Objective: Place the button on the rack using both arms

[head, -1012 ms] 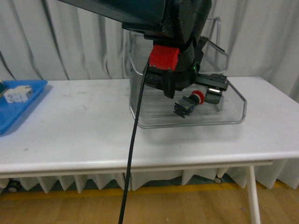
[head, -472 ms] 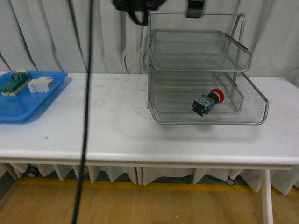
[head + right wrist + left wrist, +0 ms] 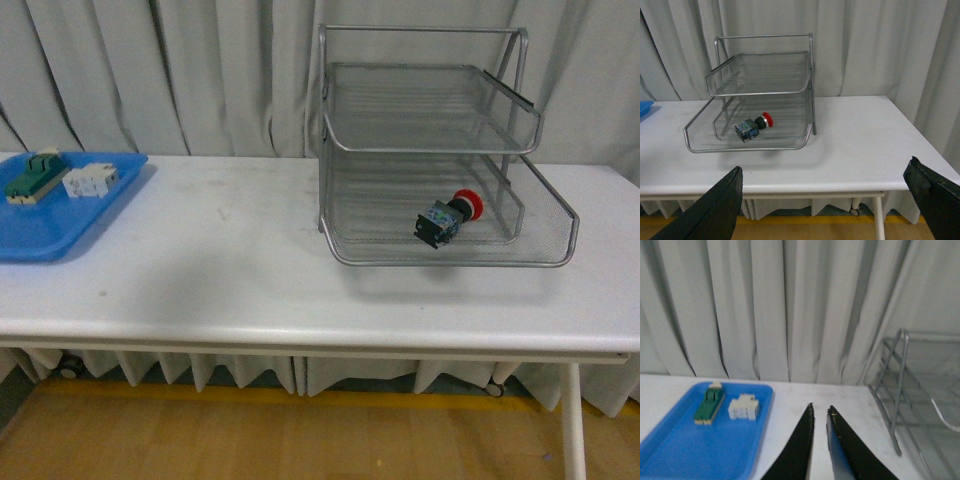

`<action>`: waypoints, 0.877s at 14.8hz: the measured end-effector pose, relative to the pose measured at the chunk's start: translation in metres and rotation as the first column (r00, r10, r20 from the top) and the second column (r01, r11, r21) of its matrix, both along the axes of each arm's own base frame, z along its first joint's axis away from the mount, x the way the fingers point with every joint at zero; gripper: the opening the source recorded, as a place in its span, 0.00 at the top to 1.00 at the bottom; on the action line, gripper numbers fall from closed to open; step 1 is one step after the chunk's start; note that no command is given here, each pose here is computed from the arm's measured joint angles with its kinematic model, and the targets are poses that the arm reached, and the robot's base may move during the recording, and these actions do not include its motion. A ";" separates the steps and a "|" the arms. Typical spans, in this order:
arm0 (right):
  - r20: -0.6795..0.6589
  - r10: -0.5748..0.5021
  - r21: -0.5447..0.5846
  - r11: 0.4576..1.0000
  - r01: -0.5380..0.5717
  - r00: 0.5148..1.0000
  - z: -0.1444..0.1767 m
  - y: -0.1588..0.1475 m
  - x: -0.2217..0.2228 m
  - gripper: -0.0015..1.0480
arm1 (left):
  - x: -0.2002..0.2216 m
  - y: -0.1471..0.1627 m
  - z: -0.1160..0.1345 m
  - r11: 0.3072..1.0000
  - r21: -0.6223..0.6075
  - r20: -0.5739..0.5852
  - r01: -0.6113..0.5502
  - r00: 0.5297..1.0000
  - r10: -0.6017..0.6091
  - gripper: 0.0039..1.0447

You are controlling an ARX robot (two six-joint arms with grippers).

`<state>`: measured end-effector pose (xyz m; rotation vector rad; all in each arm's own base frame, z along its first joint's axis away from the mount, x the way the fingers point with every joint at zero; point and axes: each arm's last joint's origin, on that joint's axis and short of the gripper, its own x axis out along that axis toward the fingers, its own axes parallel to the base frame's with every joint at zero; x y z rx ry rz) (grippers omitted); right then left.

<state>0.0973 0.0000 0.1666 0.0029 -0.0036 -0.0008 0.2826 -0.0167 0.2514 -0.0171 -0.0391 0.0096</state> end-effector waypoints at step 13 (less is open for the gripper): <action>0.000 0.000 0.000 1.000 0.000 1.000 0.000 0.000 0.000 0.06 | -0.105 0.017 -0.065 1.000 0.006 -0.044 0.011 0.999 -0.010 0.99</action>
